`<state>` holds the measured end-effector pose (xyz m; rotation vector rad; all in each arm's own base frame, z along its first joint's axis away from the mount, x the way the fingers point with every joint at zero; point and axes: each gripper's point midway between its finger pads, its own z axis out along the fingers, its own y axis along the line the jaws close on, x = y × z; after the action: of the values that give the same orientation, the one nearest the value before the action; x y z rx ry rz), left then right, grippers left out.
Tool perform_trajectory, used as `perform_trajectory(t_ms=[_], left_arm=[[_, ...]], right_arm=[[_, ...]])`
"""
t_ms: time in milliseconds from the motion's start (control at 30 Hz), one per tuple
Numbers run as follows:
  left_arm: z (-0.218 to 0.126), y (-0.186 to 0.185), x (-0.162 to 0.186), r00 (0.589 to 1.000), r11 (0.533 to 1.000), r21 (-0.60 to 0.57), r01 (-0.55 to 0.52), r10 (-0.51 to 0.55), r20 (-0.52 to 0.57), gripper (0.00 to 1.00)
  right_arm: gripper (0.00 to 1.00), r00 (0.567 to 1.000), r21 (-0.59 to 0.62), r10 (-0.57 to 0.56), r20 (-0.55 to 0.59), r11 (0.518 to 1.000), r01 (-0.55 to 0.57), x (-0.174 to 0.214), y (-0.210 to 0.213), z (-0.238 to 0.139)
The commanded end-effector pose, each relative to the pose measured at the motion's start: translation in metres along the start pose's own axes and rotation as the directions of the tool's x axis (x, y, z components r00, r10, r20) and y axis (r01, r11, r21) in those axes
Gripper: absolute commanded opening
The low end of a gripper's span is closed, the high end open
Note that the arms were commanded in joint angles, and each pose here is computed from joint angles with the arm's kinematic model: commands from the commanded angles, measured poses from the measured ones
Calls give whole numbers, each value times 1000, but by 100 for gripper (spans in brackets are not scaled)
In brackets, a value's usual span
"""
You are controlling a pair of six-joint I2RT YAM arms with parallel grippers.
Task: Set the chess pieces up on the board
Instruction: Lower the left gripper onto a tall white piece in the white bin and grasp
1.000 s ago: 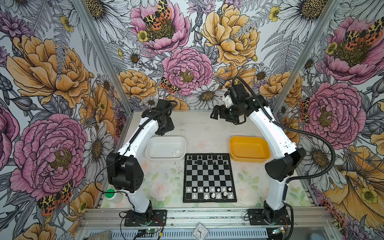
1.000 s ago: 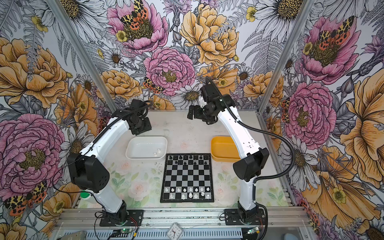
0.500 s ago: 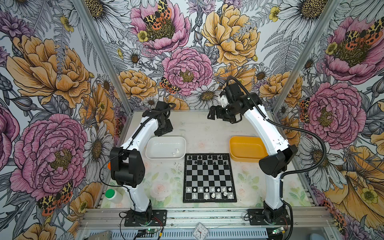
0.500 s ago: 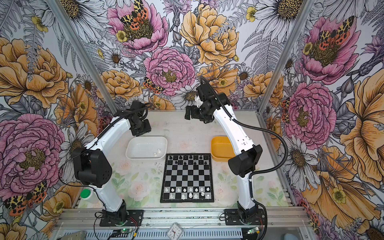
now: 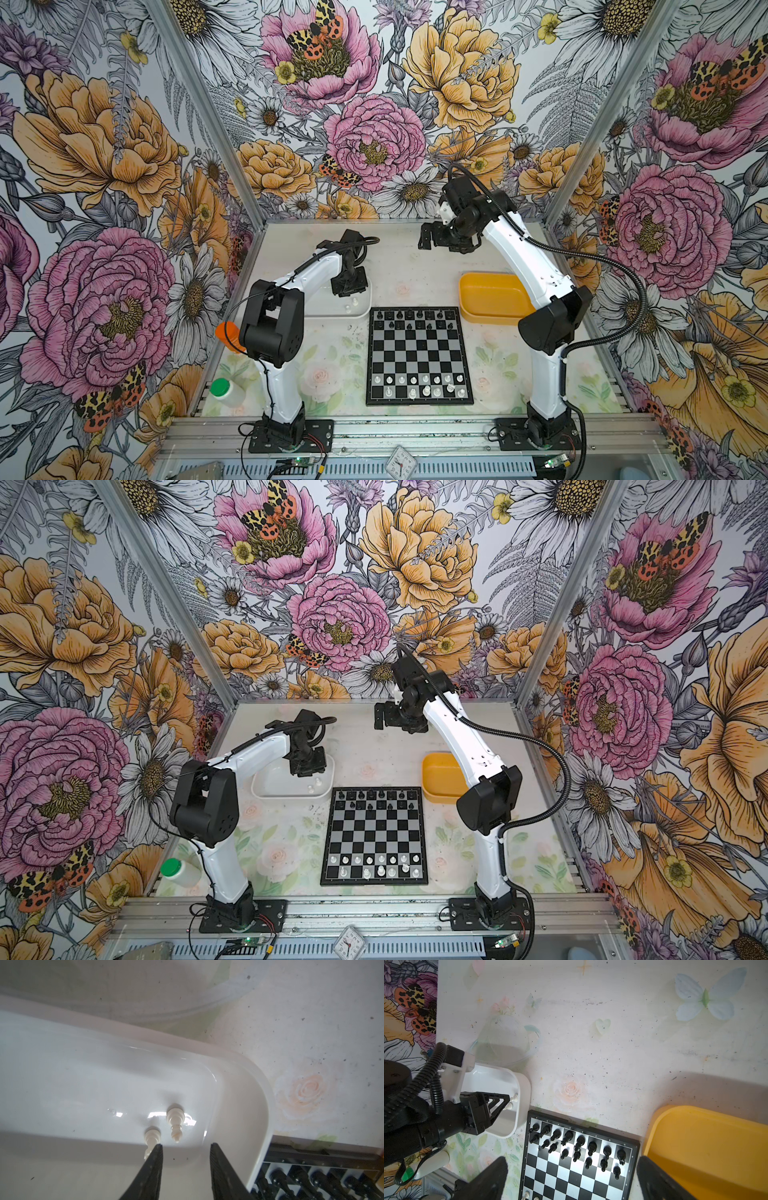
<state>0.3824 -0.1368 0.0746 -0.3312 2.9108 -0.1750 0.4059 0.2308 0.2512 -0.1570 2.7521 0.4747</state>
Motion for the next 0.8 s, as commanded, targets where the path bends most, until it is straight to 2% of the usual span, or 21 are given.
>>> perform_trajectory(t_ms=[0, 267, 767], left_arm=[[3, -11, -7, 1000, 998, 64, -8, 6, 31, 38], [15, -7, -2, 1000, 999, 43, -31, 31, 7, 32], [23, 4, 3, 999, 999, 16, -48, 49, -14, 31]], right_arm=[[99, 998, 16, 2, 59, 1000, -3, 0, -1, -24], [99, 997, 33, 24, 71, 999, -27, 8, -6, -30], [99, 995, 39, 51, 86, 998, -55, 15, -10, -32]])
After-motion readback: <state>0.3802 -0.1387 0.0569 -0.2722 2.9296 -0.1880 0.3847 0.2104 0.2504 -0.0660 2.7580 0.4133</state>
